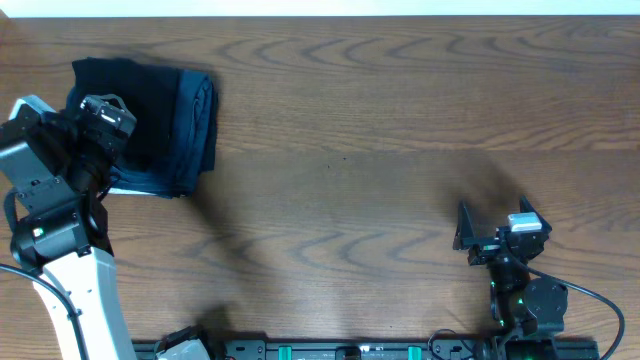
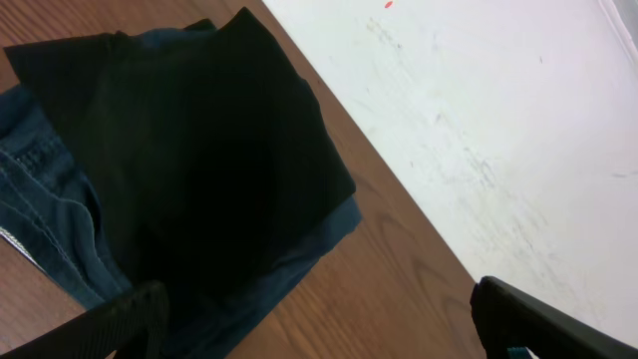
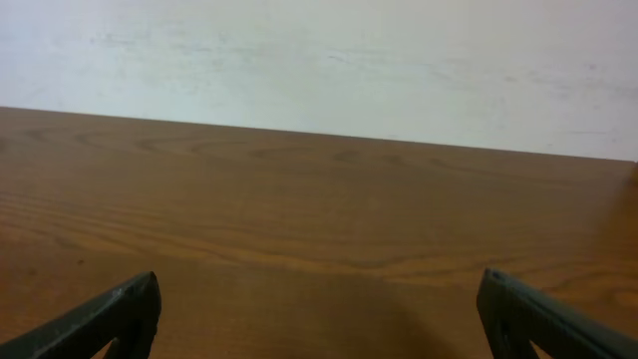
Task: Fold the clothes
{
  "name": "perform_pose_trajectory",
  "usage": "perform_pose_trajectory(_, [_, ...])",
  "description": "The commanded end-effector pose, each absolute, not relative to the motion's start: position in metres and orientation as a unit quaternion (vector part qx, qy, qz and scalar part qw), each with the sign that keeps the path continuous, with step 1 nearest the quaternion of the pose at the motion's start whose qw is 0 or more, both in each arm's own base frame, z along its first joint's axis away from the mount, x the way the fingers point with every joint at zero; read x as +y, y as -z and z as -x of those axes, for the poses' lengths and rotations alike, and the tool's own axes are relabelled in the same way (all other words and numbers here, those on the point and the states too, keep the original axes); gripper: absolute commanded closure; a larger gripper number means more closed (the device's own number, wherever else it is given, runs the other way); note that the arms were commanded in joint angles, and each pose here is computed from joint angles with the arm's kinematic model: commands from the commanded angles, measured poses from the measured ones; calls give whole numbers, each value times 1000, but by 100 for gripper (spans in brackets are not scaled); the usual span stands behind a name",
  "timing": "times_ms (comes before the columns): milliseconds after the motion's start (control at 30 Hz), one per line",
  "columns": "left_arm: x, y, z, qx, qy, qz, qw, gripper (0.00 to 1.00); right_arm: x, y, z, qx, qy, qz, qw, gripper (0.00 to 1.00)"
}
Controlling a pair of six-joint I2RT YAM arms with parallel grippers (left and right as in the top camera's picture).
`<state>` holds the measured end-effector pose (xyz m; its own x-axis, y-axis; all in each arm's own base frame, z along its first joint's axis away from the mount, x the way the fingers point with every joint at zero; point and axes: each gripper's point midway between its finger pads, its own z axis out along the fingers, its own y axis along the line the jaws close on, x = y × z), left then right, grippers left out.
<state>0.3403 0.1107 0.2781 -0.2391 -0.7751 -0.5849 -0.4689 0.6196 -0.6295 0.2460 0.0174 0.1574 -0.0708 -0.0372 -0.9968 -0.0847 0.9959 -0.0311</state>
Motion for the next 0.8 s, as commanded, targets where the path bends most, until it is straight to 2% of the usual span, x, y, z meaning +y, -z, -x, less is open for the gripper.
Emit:
perform_pose_trajectory(0, [110,-280,-341,771,166,401,466,2,14,-157,-246,731,-8,40,681,1])
perform_pose_trajectory(767, [113,-275,-338,776,151,405,460,2,14,-157,-246,731,-8,40,681,1])
